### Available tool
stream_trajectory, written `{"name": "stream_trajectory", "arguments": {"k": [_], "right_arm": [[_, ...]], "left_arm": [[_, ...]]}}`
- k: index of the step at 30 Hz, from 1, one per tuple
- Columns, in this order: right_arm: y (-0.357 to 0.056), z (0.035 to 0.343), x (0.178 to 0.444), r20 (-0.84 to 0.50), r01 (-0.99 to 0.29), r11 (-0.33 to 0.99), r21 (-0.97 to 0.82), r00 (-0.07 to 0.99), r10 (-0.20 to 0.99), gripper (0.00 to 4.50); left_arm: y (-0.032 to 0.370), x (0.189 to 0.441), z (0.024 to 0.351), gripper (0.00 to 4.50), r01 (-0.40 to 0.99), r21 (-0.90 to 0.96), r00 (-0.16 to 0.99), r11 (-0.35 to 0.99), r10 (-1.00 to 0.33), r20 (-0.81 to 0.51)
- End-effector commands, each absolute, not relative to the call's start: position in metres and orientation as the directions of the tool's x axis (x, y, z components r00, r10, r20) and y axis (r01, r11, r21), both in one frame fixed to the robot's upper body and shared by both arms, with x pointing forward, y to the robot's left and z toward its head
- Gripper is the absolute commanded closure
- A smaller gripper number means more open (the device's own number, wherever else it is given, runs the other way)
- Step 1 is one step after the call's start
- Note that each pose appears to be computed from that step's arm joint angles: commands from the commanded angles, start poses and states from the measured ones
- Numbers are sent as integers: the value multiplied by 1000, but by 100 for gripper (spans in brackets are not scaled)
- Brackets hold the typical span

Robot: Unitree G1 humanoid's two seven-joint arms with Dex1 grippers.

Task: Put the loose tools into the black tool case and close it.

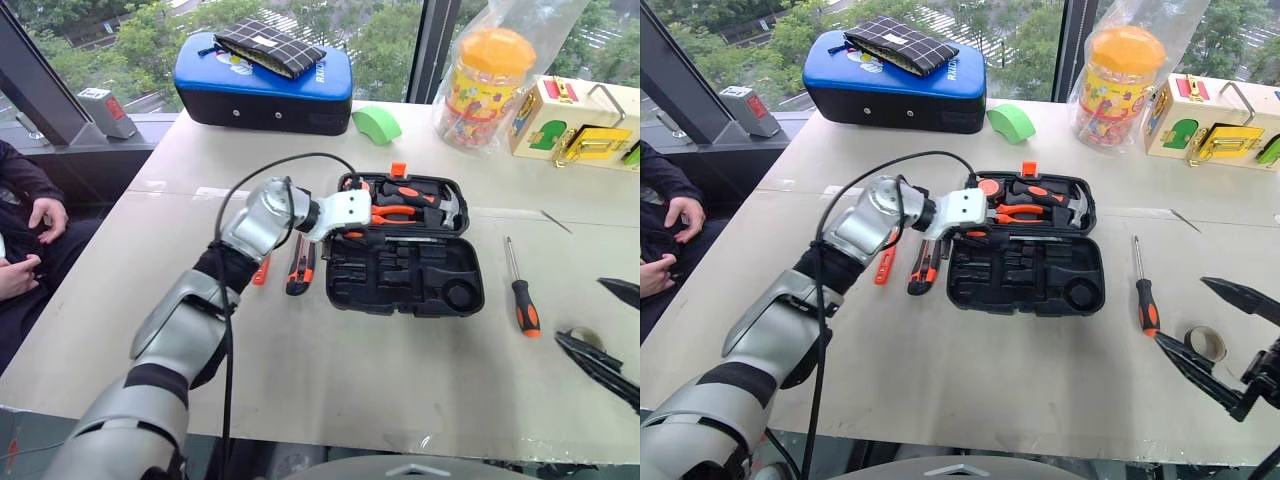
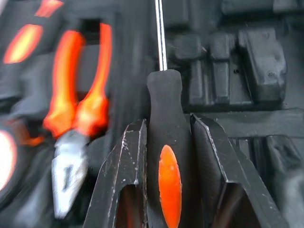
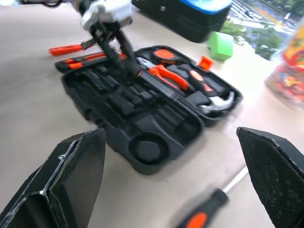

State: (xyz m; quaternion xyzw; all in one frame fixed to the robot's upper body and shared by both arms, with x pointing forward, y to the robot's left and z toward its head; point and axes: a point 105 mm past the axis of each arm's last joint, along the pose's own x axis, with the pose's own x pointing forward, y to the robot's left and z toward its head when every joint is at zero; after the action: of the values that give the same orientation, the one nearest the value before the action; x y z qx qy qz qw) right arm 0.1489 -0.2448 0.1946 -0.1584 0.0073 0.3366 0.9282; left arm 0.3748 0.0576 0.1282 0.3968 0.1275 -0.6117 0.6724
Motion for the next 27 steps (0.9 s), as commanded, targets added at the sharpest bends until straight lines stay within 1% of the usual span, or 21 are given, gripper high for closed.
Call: {"name": "stream_trajectory", "arguments": {"k": [1,6,8,9,10,11,12,13,14,15,16,17,18,19,20,21,23,24,27], "right_arm": [[-249,206,147,-108,-609,717,-341,782,613,0],[-242,208,149,-98,-612,712,-343,777,621,0],[-239,208,150,-93,-614,712,-341,776,624,0],[-238,208,151,-92,-614,713,-339,776,625,0],[-237,207,151,-91,-616,712,-337,774,626,0],[-235,206,151,-89,-618,712,-333,772,629,0],[-234,206,151,-89,-620,712,-330,771,631,0],[-233,206,151,-88,-622,711,-329,770,632,0],[-232,206,152,-85,-622,711,-328,769,633,0],[-231,206,153,-79,-620,714,-326,770,633,0],[-230,205,155,-72,-619,716,-324,771,633,0],[-229,205,156,-67,-617,718,-322,771,633,0],[-228,204,158,-62,-617,720,-318,771,634,0],[-227,203,159,-60,-618,720,-315,771,635,0],[-225,202,161,-56,-617,722,-313,771,635,0],[-223,201,162,-50,-616,724,-309,771,635,0],[-220,201,163,-39,-614,728,-305,772,635,0],[-219,202,164,-36,-613,729,-304,772,634,0],[-217,201,163,-32,-608,736,-299,777,629,0]], "left_arm": [[57,380,132,371,911,404,237,-81,-699,-675],[63,386,127,371,899,427,268,-95,-654,-708],[61,387,131,371,898,432,266,-88,-672,-691],[59,387,136,269,897,436,266,-77,-694,-669],[56,387,145,243,898,436,263,-57,-726,-635],[54,386,156,190,910,414,254,-18,-765,-592],[53,384,163,152,919,395,246,5,-789,-564],[55,379,171,133,934,358,213,8,-816,-538],[57,372,180,133,951,310,172,11,-850,-497],[61,372,184,133,956,286,189,56,-868,-459],[69,373,182,154,960,264,209,97,-872,-443],[73,374,178,195,958,259,228,121,-869,-439],[76,375,173,219,954,257,255,153,-864,-435],[75,376,168,265,948,251,289,195,-860,-422],[74,377,162,296,940,252,320,232,-854,-409],[70,378,158,352,928,252,356,275,-853,-382],[65,384,154,432,900,239,428,364,-839,-335],[61,385,150,442,888,246,453,389,-831,-323],[49,388,137,442,864,232,501,447,-806,-314]]}}
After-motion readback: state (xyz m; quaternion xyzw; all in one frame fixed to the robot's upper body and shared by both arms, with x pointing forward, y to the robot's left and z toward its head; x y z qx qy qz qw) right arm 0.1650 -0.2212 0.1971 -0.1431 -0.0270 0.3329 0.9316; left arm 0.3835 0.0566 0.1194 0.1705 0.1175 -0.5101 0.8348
